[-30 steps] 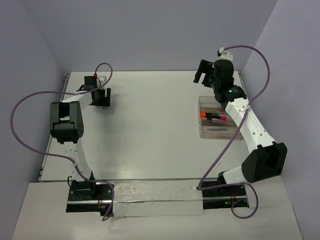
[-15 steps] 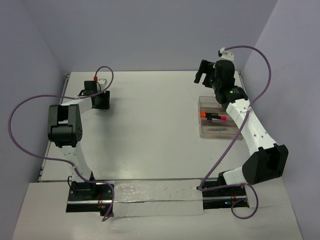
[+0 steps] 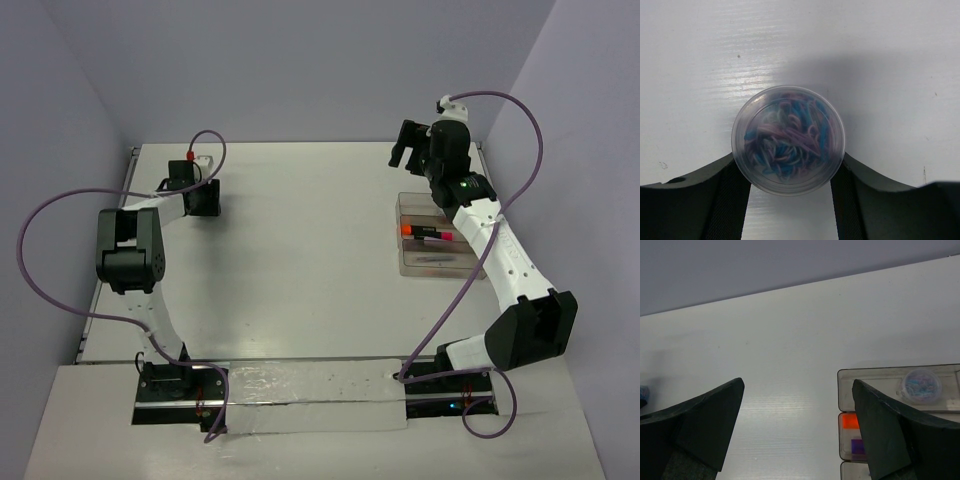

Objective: Sort the stationery into containers
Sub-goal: Pick up the stationery from the corner of the board.

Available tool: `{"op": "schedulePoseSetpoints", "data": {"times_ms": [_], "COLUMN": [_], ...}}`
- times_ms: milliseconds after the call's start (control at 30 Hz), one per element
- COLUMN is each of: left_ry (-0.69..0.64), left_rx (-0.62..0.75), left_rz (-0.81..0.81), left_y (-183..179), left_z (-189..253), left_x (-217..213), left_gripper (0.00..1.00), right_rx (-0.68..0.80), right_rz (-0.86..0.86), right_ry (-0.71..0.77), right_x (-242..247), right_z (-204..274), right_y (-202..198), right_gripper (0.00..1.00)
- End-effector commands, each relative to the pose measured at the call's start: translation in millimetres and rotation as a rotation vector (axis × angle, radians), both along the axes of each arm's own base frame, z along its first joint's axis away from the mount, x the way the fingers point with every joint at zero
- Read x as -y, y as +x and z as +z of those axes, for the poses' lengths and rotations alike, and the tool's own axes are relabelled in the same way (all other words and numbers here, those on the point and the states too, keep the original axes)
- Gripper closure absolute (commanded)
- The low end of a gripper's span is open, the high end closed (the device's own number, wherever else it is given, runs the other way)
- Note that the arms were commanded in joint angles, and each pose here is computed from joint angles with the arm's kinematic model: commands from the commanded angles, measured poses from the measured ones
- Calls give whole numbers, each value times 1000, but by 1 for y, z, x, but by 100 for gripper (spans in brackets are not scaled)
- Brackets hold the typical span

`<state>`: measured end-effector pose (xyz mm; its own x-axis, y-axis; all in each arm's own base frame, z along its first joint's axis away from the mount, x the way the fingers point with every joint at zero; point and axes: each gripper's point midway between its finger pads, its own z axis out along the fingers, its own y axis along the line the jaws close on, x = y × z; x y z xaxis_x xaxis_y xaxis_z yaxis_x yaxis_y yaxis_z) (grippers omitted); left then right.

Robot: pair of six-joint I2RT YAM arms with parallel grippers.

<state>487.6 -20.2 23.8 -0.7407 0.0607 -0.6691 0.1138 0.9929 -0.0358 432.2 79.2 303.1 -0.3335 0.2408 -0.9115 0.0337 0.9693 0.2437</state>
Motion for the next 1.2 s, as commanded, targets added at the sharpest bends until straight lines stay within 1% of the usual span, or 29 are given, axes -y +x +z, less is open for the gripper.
{"op": "schedulePoseSetpoints", "data": {"times_ms": [0,67,133,233,267,300,400,433,567,767,833,867,933,1000,1033,1100,1167], "left_ry": [-29,-31,-28,-8,-6,17,53,74,67,32,29,20,2,-8,-28,-37,-8], "left_rx": [50,51,45,49,52,71,103,118,134,183,195,227,229,276,262,260,291], "left_rz": [-14,-19,-25,-53,-54,-66,-99,-126,-208,-389,-450,-504,-560,-652,-673,-764,-831], "left_y": [16,18,17,15,14,15,12,10,3,-16,-26,-31,-45,-61,-69,-92,-108], "left_z": [13,14,13,15,16,22,28,33,38,61,72,86,96,125,128,153,176], "left_x": [8,9,9,8,8,6,3,2,11,34,39,46,53,64,68,79,85], "left_gripper": [56,61,68,93,94,100,100,100,100,100,100,100,100,100,100,100,100], "right_rx": [54,50,48,46,47,51,56,59,71,105,114,118,117,102,96,69,85], "right_rz": [-1,2,7,38,46,59,102,147,264,457,532,554,597,691,703,816,903], "right_ry": [-12,-9,-8,-6,-4,-1,12,24,51,22,26,30,39,97,122,226,300], "right_x": [4,3,2,-3,-4,-6,-13,-21,-42,-79,-94,-98,-109,-129,-134,-162,-181], "right_z": [20,19,18,17,17,18,17,16,16,11,11,12,12,17,20,29,43], "right_y": [-7,-7,-8,-10,-11,-12,-15,-18,-23,-43,-51,-54,-59,-69,-70,-84,-94], "right_gripper": [4,4,4,5,5,5,5,5,8,9,9,9,9,9,9,9,8]}}
